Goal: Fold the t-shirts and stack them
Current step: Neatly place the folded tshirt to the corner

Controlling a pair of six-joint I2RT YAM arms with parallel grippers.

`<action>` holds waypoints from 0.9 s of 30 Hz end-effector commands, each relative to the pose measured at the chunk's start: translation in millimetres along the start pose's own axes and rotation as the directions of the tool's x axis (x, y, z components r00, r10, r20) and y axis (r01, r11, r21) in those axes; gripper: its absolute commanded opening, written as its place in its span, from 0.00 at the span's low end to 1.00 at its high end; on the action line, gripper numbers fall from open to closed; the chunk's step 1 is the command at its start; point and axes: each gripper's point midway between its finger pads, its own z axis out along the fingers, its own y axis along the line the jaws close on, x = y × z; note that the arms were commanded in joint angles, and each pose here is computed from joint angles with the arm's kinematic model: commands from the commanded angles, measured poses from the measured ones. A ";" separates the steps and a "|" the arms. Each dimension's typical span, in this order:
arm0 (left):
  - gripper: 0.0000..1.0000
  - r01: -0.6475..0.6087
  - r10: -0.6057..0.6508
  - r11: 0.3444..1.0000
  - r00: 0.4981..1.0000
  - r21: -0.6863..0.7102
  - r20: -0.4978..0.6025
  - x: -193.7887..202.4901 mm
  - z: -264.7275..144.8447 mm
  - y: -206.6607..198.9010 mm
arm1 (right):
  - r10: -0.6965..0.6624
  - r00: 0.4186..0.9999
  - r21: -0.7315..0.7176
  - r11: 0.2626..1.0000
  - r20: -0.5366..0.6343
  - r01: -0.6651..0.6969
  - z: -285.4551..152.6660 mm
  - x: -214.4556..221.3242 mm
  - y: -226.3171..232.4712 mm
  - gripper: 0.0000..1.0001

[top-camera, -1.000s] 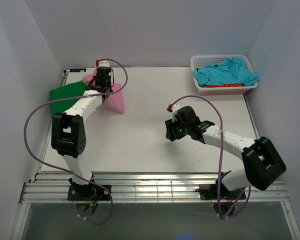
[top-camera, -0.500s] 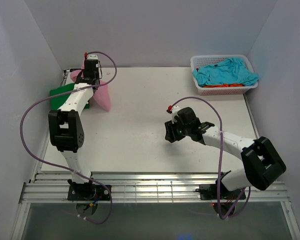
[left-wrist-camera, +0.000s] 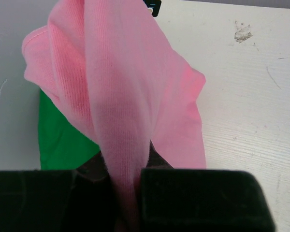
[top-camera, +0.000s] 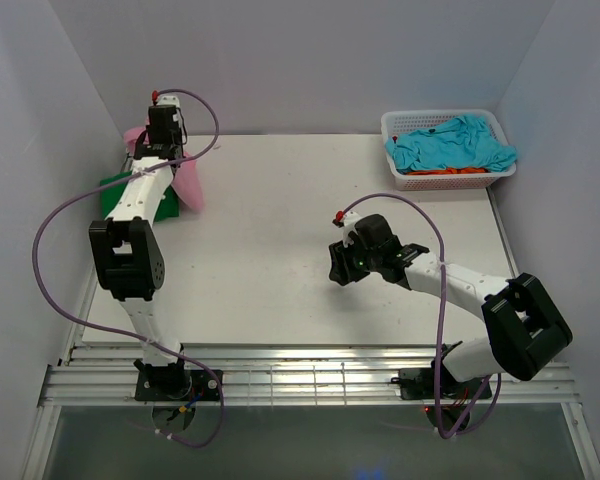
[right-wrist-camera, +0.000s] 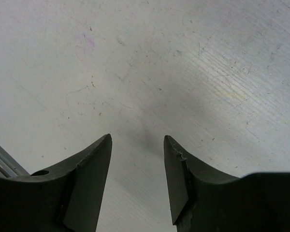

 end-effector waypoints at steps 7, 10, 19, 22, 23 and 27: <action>0.00 0.055 -0.051 0.998 0.991 -0.032 0.123 -48.3 -17.3 40.2 | -0.013 1.000 -0.040 0.999 0.013 0.013 4.9 -1.1 4.5 0.53; 0.00 0.067 -0.061 0.997 0.990 -0.048 0.130 -49.5 -16.8 50.3 | -0.013 1.000 -0.047 0.999 0.014 0.013 5.0 -0.6 6.1 0.53; 0.00 0.095 -0.084 0.993 0.986 -0.069 0.146 -56.0 -10.0 67.9 | -0.013 1.000 -0.053 0.998 0.008 0.014 6.3 0.7 6.3 0.53; 0.00 0.104 -0.093 0.992 0.986 -0.076 0.137 -51.4 -5.2 72.3 | -0.015 1.000 -0.055 0.998 0.008 0.015 6.3 0.8 6.5 0.53; 0.00 0.108 -0.097 0.991 0.986 -0.082 0.133 -49.1 -3.4 75.9 | -0.015 1.000 -0.054 0.998 0.006 0.015 6.6 1.2 6.3 0.53; 0.00 0.117 -0.105 0.988 0.988 -0.099 0.112 -38.3 5.1 81.7 | -0.017 1.000 -0.056 0.998 0.009 0.017 6.0 0.4 6.8 0.53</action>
